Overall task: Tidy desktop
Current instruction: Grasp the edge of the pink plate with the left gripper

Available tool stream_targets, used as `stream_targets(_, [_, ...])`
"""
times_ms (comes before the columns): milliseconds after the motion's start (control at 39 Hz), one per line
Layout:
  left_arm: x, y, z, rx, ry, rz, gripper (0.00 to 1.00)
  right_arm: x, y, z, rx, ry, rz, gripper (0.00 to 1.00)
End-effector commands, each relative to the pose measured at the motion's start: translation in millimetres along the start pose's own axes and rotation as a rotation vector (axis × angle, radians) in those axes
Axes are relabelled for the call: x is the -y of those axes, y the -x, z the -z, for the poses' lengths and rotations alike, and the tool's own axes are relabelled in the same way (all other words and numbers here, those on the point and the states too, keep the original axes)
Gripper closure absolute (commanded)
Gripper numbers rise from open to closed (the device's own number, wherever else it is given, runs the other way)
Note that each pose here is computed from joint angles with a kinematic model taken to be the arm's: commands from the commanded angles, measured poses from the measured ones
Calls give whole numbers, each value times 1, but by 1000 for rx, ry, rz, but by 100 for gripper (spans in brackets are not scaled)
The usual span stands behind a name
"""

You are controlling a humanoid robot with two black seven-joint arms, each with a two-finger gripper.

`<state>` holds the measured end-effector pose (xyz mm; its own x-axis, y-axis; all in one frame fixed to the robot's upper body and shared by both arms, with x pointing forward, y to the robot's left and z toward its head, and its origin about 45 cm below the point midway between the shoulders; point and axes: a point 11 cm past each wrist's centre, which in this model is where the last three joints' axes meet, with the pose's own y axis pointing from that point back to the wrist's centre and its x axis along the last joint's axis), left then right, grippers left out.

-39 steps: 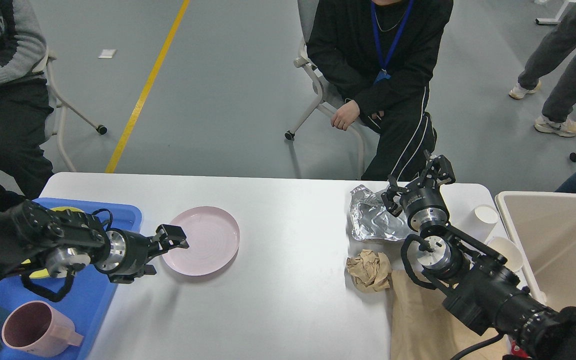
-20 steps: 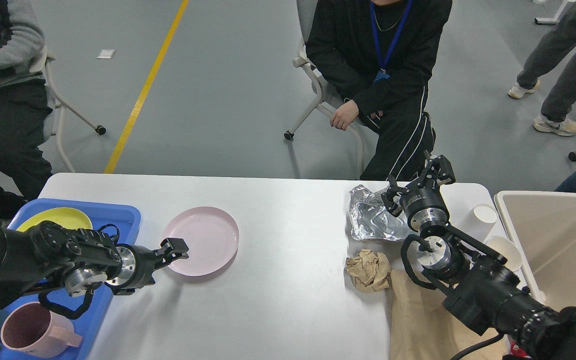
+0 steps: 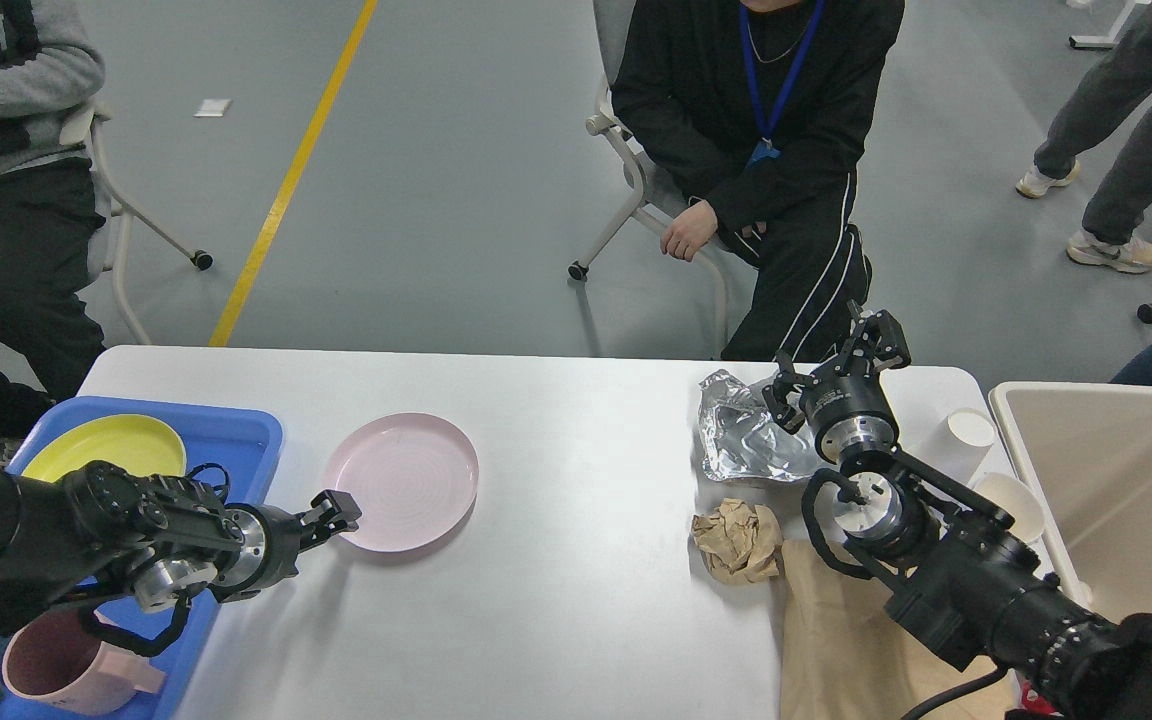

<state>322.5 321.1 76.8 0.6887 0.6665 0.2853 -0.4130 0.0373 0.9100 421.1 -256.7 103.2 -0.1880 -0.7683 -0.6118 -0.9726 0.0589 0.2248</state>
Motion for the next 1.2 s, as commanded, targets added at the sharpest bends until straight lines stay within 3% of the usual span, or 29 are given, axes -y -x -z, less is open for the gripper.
stream_targets(0, [2,-1,1,0,1,-29,29,0,0,0,0,0,0,0])
stream_targets(154, [4,2,0,-9,7,-49,36,0,0,0,0,0,0,0])
stream_targets(359, [6,5,1,-10,8,-49,64,0,0,0,0,0,0,0])
stream_targets(384, [7,5,-1,-8,11,-51,70,0,0,0,0,0,0,0])
stream_targets(487, [8,4,0,-10,11,-58,78,0,0,0,0,0,0,0])
stream_targets(717, [12,5,-6,-34,25,-170,81,0,0,0,1,0,0,0])
stream_targets(1179, [16,11,-1,-38,15,-165,80,0,0,0,1,0,0,0])
